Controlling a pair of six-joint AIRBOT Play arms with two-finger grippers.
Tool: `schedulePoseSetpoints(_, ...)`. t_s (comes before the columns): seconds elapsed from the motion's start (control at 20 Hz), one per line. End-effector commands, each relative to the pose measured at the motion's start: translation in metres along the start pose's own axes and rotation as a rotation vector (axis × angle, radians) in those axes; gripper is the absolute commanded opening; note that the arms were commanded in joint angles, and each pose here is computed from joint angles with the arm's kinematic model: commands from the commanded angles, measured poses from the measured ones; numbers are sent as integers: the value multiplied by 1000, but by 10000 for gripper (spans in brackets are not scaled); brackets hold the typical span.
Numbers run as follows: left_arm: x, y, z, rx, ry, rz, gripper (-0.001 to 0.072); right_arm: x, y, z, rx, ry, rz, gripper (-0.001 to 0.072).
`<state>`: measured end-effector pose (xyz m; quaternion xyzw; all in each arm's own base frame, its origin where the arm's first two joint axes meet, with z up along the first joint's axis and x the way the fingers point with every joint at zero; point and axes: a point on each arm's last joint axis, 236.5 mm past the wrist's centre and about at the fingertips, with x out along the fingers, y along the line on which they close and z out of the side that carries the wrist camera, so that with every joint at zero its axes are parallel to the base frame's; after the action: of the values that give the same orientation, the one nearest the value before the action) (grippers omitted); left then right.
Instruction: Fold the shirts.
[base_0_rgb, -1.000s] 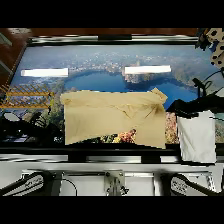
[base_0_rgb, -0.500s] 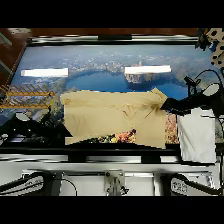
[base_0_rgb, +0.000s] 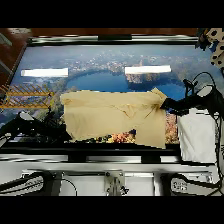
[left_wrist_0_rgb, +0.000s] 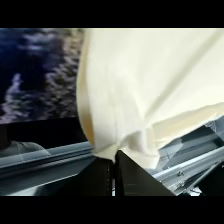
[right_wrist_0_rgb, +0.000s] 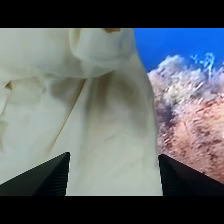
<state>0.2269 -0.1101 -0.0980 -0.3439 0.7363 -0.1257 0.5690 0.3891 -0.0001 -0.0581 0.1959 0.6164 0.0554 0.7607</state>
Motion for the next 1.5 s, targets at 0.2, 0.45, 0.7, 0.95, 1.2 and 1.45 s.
schedulePoseSetpoints(0.2, -6, -7, -8, 133, 12, -11, 36, 34, -18, 6, 32, 9, -19, 676)
schedulePoseSetpoints(0.45, -25, -20, 16, 188, -57, 8, 34, 46, -10, -19, 66, 126, 30, 234)
schedulePoseSetpoints(0.7, -97, -80, 64, 349, -275, 6, 33, -11, 39, 7, -89, 2, 148, 64)
schedulePoseSetpoints(0.95, -320, -253, 35, 886, -926, 43, 34, -297, 164, 80, -446, -741, 180, 64)
schedulePoseSetpoints(1.2, -537, -380, -192, 1216, -1808, -69, 34, -578, 244, -24, -615, -1543, 119, 64)
schedulePoseSetpoints(1.45, -556, -333, -269, 1096, -1963, 134, 34, -615, 231, -113, -584, -1637, -11, 64)
